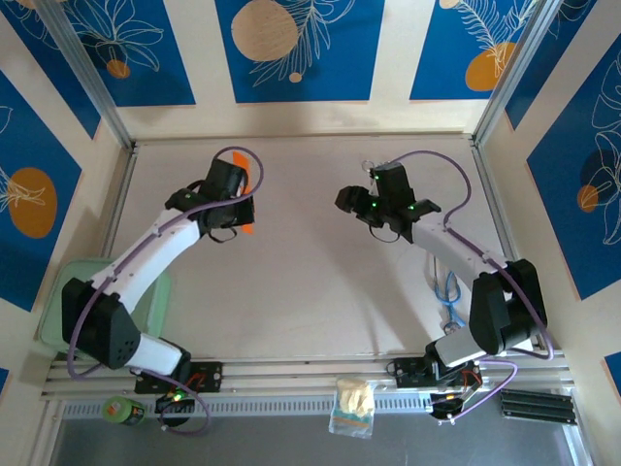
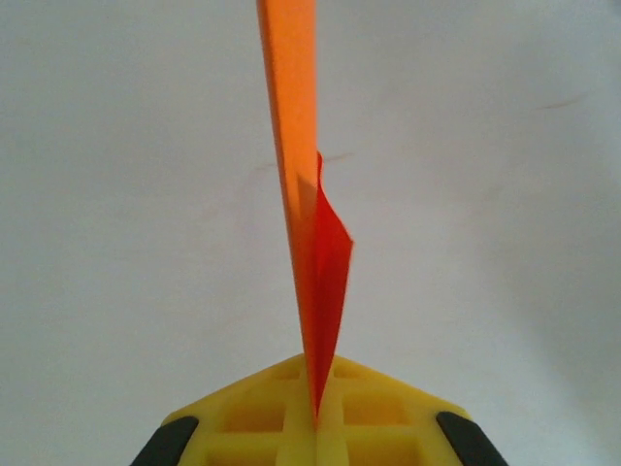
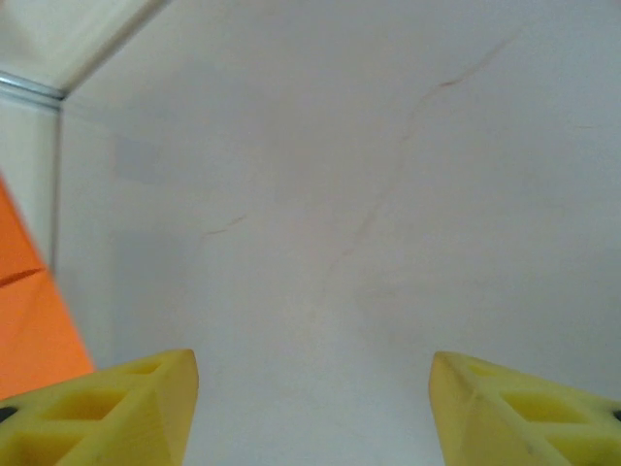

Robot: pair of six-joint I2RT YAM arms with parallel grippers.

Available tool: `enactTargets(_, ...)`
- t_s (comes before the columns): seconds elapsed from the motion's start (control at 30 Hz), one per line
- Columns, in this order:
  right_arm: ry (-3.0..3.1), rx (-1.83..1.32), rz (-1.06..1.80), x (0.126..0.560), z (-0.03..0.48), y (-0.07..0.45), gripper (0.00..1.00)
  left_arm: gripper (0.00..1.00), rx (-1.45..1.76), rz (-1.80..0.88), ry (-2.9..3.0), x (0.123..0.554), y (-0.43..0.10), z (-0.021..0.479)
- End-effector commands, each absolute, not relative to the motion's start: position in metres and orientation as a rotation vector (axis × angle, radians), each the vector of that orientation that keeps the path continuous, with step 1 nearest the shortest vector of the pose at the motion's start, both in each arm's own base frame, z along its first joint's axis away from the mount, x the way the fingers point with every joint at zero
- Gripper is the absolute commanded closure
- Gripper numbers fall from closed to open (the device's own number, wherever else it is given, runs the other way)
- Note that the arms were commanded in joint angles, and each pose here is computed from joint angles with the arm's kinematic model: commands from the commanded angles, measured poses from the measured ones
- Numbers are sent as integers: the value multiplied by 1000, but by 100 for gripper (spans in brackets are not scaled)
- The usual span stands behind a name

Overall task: Fold a paper plane with a square sheet of paper (pick it up from the middle)
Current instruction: Turn over the paper at the center of the table, then move the paper to the center of the table.

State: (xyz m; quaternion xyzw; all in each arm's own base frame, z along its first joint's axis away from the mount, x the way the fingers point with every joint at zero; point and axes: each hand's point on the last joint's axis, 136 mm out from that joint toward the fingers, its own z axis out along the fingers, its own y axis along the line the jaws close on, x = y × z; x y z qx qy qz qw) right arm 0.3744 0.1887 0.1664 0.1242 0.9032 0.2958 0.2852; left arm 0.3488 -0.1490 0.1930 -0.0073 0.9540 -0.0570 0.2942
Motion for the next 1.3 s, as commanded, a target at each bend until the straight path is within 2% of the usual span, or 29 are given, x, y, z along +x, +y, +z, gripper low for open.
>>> enactTargets(0.0,2421,353,661,368,161,164,35,93,194,422,2658,328,-104,170)
enactTargets(0.13,2410,410,648,366,158,151,34,94,243,698,2641,338,-102,158)
enactTargets(0.37,2413,484,621,364,153,136,35,92,284,575,2738,342,-159,100)
enactTargets(0.57,2427,569,657,363,148,131,38,66,157,44,2834,336,-216,65)
enactTargets(0.67,2444,565,707,364,144,138,39,49,98,-220,2819,338,-232,73)
enactTargets(0.77,2476,521,767,366,140,156,40,38,38,-450,2755,343,-236,95)
enactTargets(0.93,2574,335,873,367,130,219,43,25,-202,-622,2619,351,-194,123)
enactTargets(1.13,2678,38,1042,352,116,324,52,3,-473,-466,2491,339,-108,132)
enactTargets(1.27,2741,-129,1095,341,101,379,56,1,-569,-400,2420,327,-73,140)
